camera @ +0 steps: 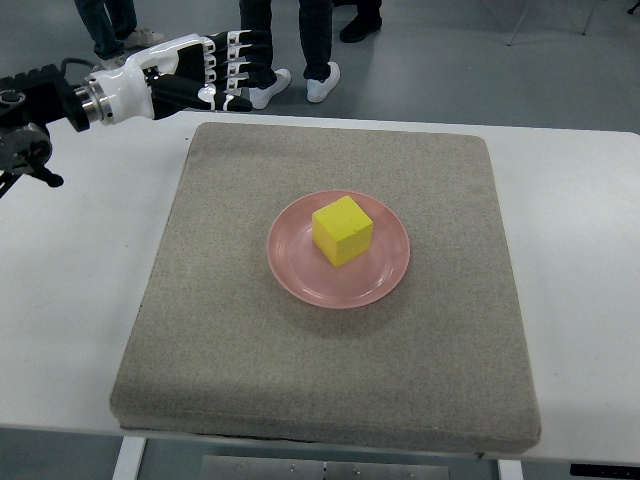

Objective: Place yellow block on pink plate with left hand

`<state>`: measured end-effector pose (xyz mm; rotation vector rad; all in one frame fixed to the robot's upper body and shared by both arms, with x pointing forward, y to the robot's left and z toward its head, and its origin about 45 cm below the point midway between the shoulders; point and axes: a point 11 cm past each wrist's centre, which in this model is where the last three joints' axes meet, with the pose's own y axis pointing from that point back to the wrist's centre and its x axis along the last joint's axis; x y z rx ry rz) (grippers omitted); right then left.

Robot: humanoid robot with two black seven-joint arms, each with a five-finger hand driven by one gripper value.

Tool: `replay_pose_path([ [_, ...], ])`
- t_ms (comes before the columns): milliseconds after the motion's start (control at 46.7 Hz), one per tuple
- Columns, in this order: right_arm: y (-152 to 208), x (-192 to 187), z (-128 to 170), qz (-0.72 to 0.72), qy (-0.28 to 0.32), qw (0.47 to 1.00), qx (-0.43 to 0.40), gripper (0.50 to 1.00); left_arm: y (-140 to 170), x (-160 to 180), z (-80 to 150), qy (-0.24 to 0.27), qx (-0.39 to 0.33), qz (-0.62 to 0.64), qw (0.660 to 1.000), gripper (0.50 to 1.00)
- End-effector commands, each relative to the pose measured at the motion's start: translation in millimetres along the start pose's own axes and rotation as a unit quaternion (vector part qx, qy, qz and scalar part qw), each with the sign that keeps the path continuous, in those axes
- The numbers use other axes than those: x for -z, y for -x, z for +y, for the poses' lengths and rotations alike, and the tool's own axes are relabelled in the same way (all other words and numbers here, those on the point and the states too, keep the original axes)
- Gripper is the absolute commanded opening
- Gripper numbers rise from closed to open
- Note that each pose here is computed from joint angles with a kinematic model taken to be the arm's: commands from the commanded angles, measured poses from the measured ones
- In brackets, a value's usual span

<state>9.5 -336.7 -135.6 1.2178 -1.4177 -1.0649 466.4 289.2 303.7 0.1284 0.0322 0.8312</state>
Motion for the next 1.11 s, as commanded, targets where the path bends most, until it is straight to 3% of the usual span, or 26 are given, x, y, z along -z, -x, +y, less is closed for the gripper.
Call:
replay_pose_path([
  [0, -0.7, 0.2, 0.0, -0.001, 0.000, 1.000, -0.001, 0.924, -10.8, 18.7, 8.3, -0.008, -0.031, 0.022, 0.999, 0.999],
  [364, -0.1, 0.0, 0.0, 0.002, 0.000, 1.000, 0.000, 0.924, -41.2, 74.3, 51.1, 0.051, -0.140, 0.226, 0.963, 0.999],
  [621, 3.1, 0.4, 0.0, -0.002, -0.002, 1.000, 0.005, 0.924, -46.9, 54.6, 51.2, 0.084, -0.130, 0.244, 0.957, 0.999],
  [856, 3.4, -4.1, 0.6, -0.001, 0.002, 1.000, 0.006, 0.924, -47.3, 50.8, 47.1, 0.036, -0.118, 0.268, 0.956, 0.999],
  [1092, 3.3, -6.9, 0.9, 0.000, 0.004, 1.000, 0.006, 0.924, -47.4, 46.1, 45.1, 0.025, -0.112, 0.266, 0.957, 0.999],
])
